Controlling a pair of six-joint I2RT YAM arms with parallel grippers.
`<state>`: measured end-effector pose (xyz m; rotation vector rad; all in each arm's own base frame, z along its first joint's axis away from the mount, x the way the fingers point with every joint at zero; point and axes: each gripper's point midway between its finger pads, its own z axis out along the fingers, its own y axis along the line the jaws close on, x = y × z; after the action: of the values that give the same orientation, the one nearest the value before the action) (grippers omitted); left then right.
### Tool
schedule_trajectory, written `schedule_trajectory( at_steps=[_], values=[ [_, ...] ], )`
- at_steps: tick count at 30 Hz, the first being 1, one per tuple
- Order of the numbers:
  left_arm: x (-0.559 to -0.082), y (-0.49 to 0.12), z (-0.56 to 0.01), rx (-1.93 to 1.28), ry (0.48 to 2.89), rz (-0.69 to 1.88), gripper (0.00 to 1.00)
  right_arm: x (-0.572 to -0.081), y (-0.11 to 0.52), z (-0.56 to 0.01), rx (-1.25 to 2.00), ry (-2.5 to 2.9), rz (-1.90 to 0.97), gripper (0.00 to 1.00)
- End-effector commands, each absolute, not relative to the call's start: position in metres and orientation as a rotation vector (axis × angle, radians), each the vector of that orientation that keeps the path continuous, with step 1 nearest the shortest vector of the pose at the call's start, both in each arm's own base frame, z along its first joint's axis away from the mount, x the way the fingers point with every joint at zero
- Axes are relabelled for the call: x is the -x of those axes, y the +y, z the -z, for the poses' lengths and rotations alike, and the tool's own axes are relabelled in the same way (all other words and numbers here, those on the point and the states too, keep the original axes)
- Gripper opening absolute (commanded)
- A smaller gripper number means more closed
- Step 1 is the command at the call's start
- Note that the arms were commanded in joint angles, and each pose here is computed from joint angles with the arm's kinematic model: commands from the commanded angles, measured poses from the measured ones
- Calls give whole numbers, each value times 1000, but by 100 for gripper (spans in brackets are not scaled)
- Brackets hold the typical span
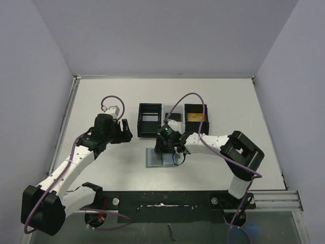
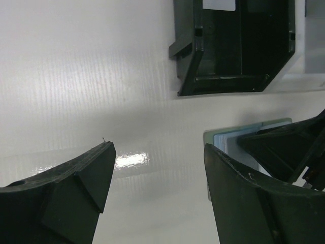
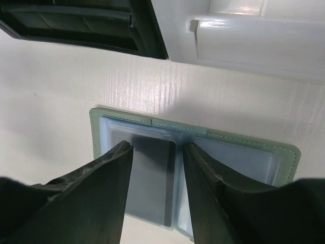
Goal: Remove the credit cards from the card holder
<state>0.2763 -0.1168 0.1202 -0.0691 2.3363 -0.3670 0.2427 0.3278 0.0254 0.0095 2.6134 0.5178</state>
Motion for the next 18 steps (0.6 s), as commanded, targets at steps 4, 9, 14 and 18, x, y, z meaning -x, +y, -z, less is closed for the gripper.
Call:
schedule_trajectory(
  at_steps=[4,9,14,18],
  values=[
    [-274,-151,-134,55,2281,630,70,-242,336,-34,0,2591,-602,57],
    [-278,-130,-139,135,2259,502,69,-242,334,-33,69,2591,-456,71],
    [-278,-113,-145,174,2230,410,69,-242,336,-29,130,2597,-316,73],
    [-277,-108,-151,193,2201,395,70,-241,333,-22,141,2618,-226,71]
  ],
)
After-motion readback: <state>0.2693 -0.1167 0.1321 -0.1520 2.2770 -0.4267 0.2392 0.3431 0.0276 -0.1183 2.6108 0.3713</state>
